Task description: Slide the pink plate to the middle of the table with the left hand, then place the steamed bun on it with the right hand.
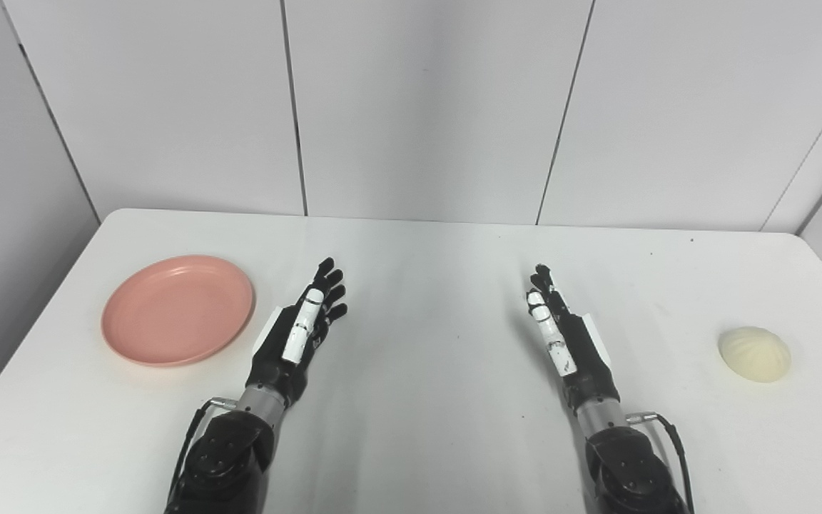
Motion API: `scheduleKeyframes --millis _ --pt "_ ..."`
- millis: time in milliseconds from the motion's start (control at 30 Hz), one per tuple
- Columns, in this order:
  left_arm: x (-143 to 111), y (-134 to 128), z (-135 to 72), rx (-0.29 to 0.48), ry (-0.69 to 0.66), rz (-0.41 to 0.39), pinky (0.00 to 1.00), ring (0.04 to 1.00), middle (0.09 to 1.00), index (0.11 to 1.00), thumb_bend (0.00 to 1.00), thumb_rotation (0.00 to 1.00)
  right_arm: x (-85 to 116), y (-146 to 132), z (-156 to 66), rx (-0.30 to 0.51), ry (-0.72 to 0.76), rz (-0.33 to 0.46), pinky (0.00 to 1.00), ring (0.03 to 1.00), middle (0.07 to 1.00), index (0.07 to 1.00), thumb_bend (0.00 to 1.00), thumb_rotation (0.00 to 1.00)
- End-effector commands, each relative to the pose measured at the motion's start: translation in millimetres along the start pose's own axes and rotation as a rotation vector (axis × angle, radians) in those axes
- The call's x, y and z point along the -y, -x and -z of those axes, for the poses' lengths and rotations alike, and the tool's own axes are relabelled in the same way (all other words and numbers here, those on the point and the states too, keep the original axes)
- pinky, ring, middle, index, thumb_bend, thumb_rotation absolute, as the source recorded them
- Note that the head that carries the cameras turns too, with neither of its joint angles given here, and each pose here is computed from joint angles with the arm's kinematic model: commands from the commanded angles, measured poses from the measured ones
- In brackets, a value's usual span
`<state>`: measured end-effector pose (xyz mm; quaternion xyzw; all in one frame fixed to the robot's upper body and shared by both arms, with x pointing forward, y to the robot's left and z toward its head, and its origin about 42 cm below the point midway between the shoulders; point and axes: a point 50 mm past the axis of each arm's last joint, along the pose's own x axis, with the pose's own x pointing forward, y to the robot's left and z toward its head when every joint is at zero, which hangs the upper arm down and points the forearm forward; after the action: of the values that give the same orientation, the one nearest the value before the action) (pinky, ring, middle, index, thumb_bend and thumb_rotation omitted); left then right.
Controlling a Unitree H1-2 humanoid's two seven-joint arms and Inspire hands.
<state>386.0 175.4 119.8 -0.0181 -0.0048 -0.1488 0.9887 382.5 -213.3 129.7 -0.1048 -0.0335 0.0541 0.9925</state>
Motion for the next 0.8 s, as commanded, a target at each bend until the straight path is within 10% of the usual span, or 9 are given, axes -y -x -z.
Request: scheduleKeyframes --millis 0,767 --pt "-1.5 16.1 35.5 -0.159 0.024 -0.004 1.0 0.985 0.993 1.0 0.52 1.0 -8.6 1.1 8.8 -0.055 -0.013 -0.035 0.93 0.952 0.971 0.986 0.27 1.0" --pt "0.9 15.6 33.7 -0.159 0.027 -0.001 1.0 0.988 0.995 1.0 0.51 1.0 -6.5 1.7 7.2 -0.046 -0.006 -0.034 0.92 0.948 0.966 0.983 0.28 1.0"
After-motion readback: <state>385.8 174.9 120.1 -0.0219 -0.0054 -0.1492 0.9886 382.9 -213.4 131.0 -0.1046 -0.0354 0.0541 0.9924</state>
